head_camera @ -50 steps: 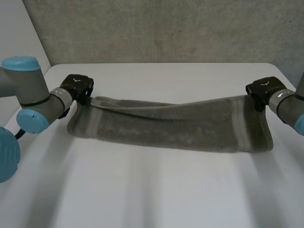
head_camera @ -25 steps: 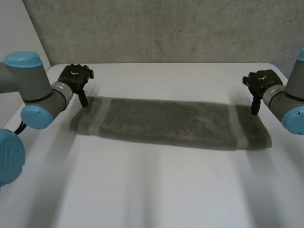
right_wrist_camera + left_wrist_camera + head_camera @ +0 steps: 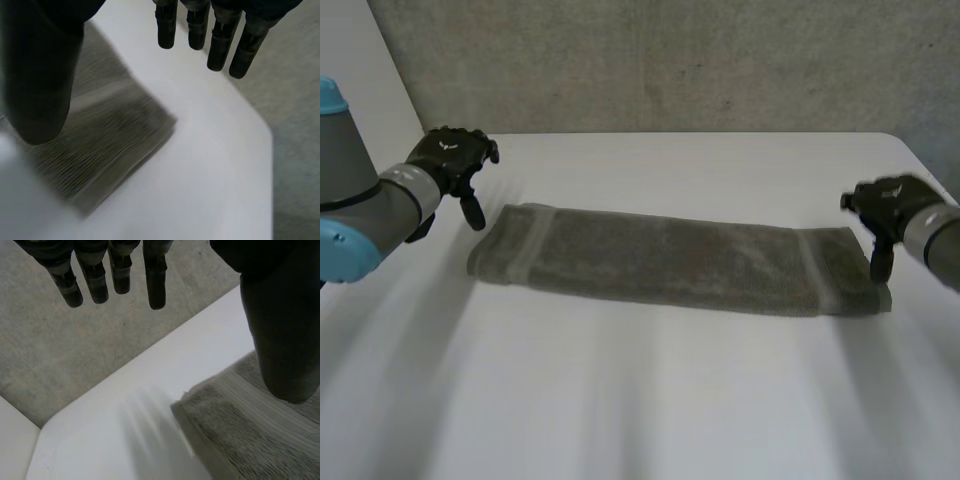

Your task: Fold the towel.

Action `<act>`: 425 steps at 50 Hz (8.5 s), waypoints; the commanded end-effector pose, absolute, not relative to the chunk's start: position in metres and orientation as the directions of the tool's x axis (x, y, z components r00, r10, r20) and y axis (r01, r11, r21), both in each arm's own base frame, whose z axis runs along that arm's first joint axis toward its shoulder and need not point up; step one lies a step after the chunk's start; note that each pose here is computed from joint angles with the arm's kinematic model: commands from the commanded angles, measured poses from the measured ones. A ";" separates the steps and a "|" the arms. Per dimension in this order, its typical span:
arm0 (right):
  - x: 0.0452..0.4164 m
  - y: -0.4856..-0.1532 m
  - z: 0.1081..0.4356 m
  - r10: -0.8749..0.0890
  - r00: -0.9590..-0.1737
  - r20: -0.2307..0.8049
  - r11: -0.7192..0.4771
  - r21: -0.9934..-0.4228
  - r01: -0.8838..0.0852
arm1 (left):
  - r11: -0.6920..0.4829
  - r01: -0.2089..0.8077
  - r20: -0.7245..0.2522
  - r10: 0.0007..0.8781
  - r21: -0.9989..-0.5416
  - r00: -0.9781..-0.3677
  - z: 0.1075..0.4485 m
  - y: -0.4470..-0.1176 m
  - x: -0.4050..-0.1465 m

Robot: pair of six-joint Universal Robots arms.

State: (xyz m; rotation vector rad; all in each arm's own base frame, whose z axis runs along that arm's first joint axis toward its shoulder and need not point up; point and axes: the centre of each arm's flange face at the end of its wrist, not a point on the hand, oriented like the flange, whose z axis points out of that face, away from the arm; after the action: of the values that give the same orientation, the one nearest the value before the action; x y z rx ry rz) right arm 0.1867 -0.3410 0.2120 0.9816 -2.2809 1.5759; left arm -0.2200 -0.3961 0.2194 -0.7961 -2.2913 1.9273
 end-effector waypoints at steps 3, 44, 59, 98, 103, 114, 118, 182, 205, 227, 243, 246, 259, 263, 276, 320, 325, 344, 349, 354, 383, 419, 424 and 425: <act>0.184 -0.323 0.172 -0.424 -0.750 0.508 0.176 -0.766 -0.618 | 0.071 0.345 -0.282 0.437 -0.936 -0.854 0.212 -0.376 -0.215; 0.089 -0.388 0.162 -0.152 -0.826 0.543 0.246 -0.788 -0.564 | 0.136 0.297 -0.217 0.418 -0.945 -0.882 0.206 -0.374 -0.202; 0.138 -0.413 0.232 -0.102 -0.804 0.586 0.037 -0.806 -0.591 | 0.129 0.292 -0.219 0.402 -0.948 -0.889 0.212 -0.373 -0.196; 0.352 -0.278 0.223 -0.597 -0.671 0.439 -0.149 -0.883 -0.445 | 0.153 0.297 -0.203 0.442 -0.943 -0.873 0.203 -0.356 -0.206; 0.321 -0.280 0.228 -0.599 -0.687 0.411 -0.102 -0.890 -0.444 | 0.145 0.300 -0.204 0.461 -0.943 -0.864 0.204 -0.352 -0.213; 0.246 -0.298 0.182 -0.544 -0.797 0.263 0.186 -0.888 -0.420 | 0.121 0.305 -0.207 0.502 -0.945 -0.840 0.206 -0.342 -0.231; 0.228 -0.295 0.169 -0.539 -0.814 0.218 0.257 -0.878 -0.405 | 0.093 0.306 -0.211 0.536 -0.947 -0.818 0.210 -0.334 -0.247; 0.415 -0.212 0.160 -0.802 -0.386 0.457 -0.216 -0.823 -0.525 | 0.030 0.173 -0.124 0.581 -0.985 -0.805 0.245 -0.318 -0.280; 0.267 -0.287 0.201 -0.445 -0.839 0.315 0.115 -0.908 -0.402 | 0.025 0.172 -0.122 0.605 -0.985 -0.787 0.244 -0.309 -0.290; 0.206 -0.296 0.134 -0.336 -0.849 0.407 0.184 -0.856 -0.483 | 0.056 0.184 -0.113 0.611 -0.981 -0.783 0.226 -0.306 -0.289; 0.212 -0.303 0.123 -0.374 -0.844 0.385 0.162 -0.868 -0.468 | 0.056 0.184 -0.112 0.612 -0.981 -0.783 0.226 -0.305 -0.289; 0.213 -0.302 0.123 -0.386 -0.841 0.378 0.154 -0.873 -0.463 | 0.058 0.185 -0.111 0.613 -0.981 -0.782 0.225 -0.305 -0.289; 0.215 -0.305 0.116 -0.395 -0.838 0.376 0.153 -0.872 -0.464 | 0.058 0.185 -0.111 0.613 -0.981 -0.782 0.225 -0.305 -0.289; 0.215 -0.309 0.112 -0.397 -0.836 0.380 0.152 -0.870 -0.468 | 0.061 0.187 -0.111 0.614 -0.981 -0.781 0.224 -0.304 -0.289; 0.208 -0.331 0.161 -0.320 -0.854 0.409 0.058 -0.892 -0.449 | 0.056 0.184 -0.112 0.612 -0.981 -0.783 0.227 -0.303 -0.288; 0.374 -0.211 0.190 -0.747 -0.529 0.403 -0.140 -0.873 -0.468 | -0.052 0.138 -0.142 0.595 -0.989 -0.791 0.269 -0.301 -0.286; 0.357 -0.217 0.209 -0.724 -0.601 0.338 -0.083 -0.908 -0.411 | -0.041 0.126 -0.125 0.602 -0.991 -0.789 0.268 -0.298 -0.289; 0.339 -0.243 0.202 -0.692 -0.698 0.184 0.110 -0.929 -0.354 | 0.182 0.041 0.076 0.592 -0.982 -0.802 0.224 -0.288 -0.304; 0.343 -0.237 0.200 -0.726 -0.661 0.191 0.087 -0.927 -0.364 | 0.167 0.032 0.070 0.570 -0.985 -0.819 0.230 -0.293 -0.298; 0.361 -0.215 0.199 -0.777 -0.590 0.220 0.022 -0.927 -0.374 | 0.141 0.021 0.061 0.551 -0.990 -0.833 0.240 -0.298 -0.289; 0.410 -0.198 0.139 -0.748 -0.367 0.552 -0.315 -0.783 -0.536 | 0.201 0.035 0.070 0.492 -0.979 -0.868 0.223 -0.306 -0.264; 0.260 -0.292 0.168 -0.356 -0.791 0.498 0.066 -0.831 -0.553 | 0.210 0.037 0.074 0.499 -0.977 -0.863 0.219 -0.304 -0.265; 0.243 -0.292 0.154 -0.349 -0.793 0.499 0.127 -0.813 -0.568 | 0.217 0.041 0.074 0.499 -0.975 -0.863 0.216 -0.303 -0.265; 0.240 -0.290 0.149 -0.356 -0.790 0.499 0.141 -0.807 -0.573 | 0.217 0.041 0.074 0.499 -0.975 -0.863 0.216 -0.303 -0.265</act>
State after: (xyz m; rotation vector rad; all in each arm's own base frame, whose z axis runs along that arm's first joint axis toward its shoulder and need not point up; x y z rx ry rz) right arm 0.2611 -0.2931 0.1718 0.9273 -2.1621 1.8268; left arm -0.2650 -0.3045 0.2190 -0.4999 -2.1172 1.6946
